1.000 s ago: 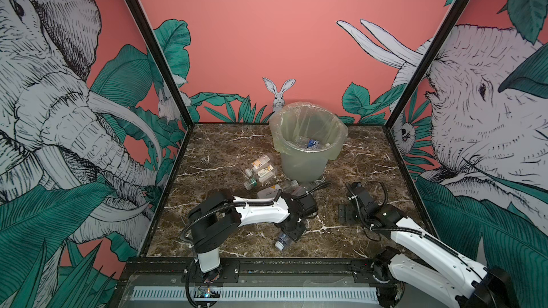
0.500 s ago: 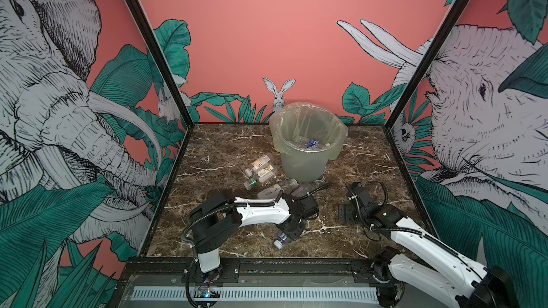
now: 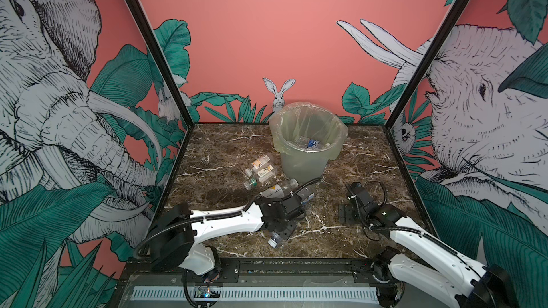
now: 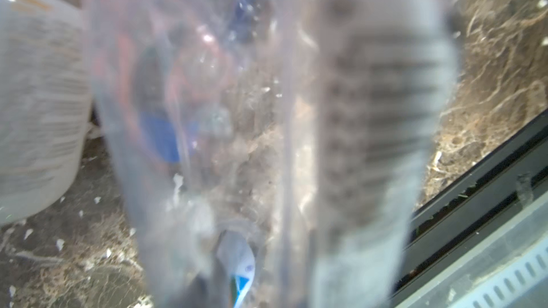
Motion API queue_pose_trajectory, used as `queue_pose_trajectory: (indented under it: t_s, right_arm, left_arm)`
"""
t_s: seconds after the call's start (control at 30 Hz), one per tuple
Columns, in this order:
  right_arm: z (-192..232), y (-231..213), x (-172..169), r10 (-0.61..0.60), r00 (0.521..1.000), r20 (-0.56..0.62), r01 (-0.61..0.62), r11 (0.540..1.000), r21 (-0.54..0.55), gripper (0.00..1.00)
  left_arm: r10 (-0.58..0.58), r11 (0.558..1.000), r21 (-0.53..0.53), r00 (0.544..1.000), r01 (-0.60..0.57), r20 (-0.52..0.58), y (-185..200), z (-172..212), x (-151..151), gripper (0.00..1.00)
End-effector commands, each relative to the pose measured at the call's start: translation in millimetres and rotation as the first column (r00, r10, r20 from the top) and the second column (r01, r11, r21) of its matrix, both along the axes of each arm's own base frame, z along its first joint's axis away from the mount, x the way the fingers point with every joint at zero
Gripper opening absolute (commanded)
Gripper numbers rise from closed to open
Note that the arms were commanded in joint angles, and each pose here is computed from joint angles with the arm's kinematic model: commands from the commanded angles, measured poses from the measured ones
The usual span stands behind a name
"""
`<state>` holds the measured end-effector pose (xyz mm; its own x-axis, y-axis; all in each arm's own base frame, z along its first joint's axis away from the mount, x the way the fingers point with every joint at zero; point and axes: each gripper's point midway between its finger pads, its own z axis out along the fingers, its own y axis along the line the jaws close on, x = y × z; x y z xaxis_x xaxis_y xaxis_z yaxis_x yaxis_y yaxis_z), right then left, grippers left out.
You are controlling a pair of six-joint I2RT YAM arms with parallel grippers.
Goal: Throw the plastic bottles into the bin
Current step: 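Close the left gripper around the crushed clear bottle, then lift the crushed bottle with the left gripper over the bin and release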
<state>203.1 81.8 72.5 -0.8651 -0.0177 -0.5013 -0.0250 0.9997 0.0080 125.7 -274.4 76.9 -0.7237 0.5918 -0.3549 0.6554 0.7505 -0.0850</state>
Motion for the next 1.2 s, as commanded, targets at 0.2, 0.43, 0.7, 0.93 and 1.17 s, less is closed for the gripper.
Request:
queue_pose_trajectory:
  t_s: [0.2, 0.43, 0.7, 0.93, 1.17]
  right_arm:
    - [-3, 1, 2, -0.001, 1.000, -0.007, 0.001, 1.000, -0.005, 0.96]
    - [-2, 1, 2, -0.002, 1.000, -0.005, 0.002, 1.000, -0.006, 0.97]
    - [-1, 0, 2, -0.007, 1.000, 0.005, 0.007, 1.000, -0.005, 0.97]
    - [1, -2, 2, -0.015, 1.000, 0.014, 0.015, 1.000, 0.000, 0.97]
    - [2, -4, 2, -0.024, 1.000, 0.020, 0.024, 1.000, -0.002, 0.97]
  left_arm:
    - [0.193, 0.928, -0.365, 0.933, -0.073, 0.305, 38, 98, 25, 0.41]
    - [0.283, 0.875, -0.480, 0.744, 0.058, 0.606, 67, 229, 48, 0.40]
    - [0.262, 0.861, -0.432, 0.495, 0.268, 0.829, -1, 417, 95, 0.40]
    - [0.234, 0.825, -0.496, 0.637, 0.269, 0.734, -69, 449, 206, 0.81]
    - [0.226, 0.787, -0.556, 0.713, 0.268, 0.664, -68, 432, 244, 1.00]
